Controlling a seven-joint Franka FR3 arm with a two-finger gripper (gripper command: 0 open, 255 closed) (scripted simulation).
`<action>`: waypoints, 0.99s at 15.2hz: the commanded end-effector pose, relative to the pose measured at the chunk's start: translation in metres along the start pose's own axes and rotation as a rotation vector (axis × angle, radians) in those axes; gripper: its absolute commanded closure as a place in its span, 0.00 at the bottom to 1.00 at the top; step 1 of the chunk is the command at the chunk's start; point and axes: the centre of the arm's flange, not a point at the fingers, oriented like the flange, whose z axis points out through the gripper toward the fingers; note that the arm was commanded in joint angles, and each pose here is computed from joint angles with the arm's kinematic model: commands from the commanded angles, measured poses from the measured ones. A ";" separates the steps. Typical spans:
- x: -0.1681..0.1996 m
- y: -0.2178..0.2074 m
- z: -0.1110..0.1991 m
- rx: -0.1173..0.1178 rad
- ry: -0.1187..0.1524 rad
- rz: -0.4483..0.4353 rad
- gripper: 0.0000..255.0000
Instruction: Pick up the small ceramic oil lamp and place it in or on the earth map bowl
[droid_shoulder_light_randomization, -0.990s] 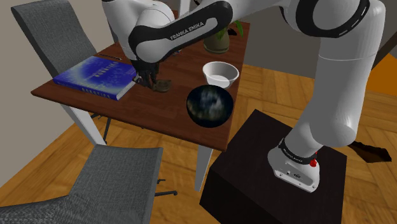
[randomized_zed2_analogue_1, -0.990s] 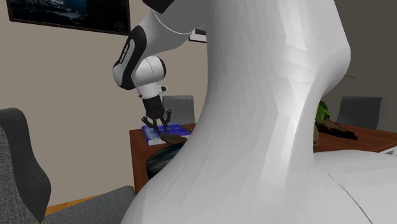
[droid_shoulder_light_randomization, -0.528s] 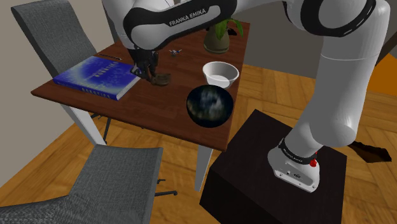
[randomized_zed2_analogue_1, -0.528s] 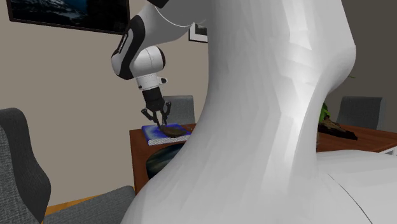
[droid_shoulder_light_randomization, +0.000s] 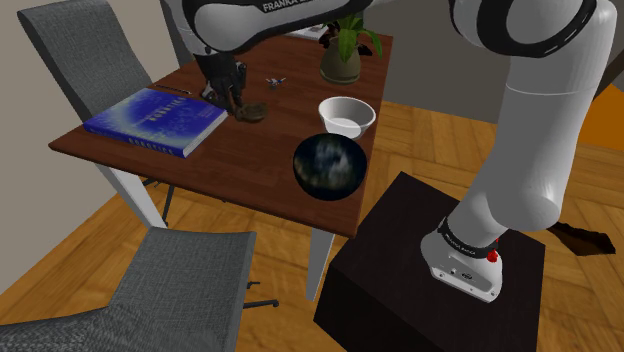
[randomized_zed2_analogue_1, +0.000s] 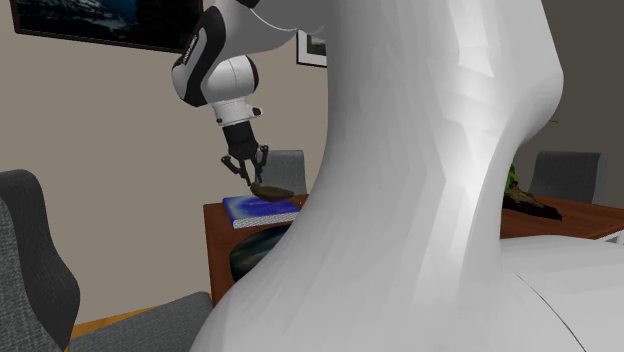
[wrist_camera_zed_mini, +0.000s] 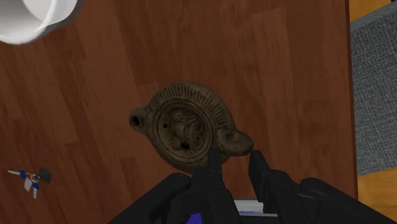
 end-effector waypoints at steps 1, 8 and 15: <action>-0.001 0.003 -0.011 0.000 0.000 0.000 1.00; 0.001 0.013 -0.047 0.000 0.000 0.000 1.00; -0.049 0.030 -0.065 0.000 0.000 0.000 1.00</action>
